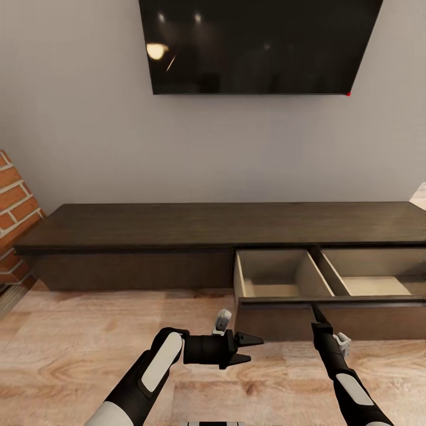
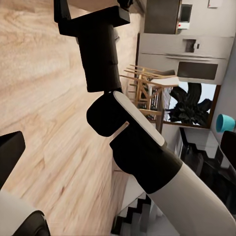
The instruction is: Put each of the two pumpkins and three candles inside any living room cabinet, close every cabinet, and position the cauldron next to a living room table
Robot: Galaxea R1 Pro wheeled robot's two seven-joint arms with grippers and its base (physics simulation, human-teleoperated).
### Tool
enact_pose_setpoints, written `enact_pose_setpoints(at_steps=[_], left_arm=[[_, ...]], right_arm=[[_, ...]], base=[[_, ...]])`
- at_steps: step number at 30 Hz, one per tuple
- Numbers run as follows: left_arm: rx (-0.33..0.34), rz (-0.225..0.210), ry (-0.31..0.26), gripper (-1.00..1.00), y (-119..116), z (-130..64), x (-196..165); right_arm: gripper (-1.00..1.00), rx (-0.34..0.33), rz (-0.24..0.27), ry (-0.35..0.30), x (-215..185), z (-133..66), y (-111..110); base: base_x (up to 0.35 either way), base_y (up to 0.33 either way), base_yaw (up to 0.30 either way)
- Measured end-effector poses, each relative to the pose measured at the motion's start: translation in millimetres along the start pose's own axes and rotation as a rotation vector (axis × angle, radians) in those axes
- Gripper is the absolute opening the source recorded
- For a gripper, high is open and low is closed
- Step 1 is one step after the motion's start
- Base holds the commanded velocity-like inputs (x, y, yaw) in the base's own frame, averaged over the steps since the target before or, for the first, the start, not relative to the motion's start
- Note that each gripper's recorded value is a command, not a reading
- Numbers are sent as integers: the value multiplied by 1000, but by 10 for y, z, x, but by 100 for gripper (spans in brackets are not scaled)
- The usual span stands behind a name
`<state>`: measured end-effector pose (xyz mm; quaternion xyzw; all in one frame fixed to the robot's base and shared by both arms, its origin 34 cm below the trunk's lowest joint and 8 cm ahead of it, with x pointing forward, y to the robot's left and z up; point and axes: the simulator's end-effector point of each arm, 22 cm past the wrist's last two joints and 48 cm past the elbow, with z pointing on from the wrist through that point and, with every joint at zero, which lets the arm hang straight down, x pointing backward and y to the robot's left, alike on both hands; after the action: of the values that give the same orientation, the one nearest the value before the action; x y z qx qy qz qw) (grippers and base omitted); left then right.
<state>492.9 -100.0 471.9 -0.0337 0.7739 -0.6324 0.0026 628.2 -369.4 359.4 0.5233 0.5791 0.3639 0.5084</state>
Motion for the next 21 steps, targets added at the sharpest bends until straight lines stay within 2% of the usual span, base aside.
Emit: enact_pose_setpoints(at_steps=[12, 14, 19, 21], left_arm=[[-2, 0, 1, 100, 9, -2, 2], [-2, 0, 0, 100, 9, -4, 0], [-5, -2, -8, 100, 22, -34, -27], [-7, 5, -15, 100, -1, -59, -46]], right_arm=[[100, 4, 4, 25, 50, 2, -9], [100, 4, 29, 63, 131, 0, -5], [100, 11, 149, 211, 448, -48, 10], [100, 10, 180, 254, 468, -66, 57]], base=[[-206, 0, 0], [-170, 0, 0], [-43, 0, 0], [-5, 0, 0]])
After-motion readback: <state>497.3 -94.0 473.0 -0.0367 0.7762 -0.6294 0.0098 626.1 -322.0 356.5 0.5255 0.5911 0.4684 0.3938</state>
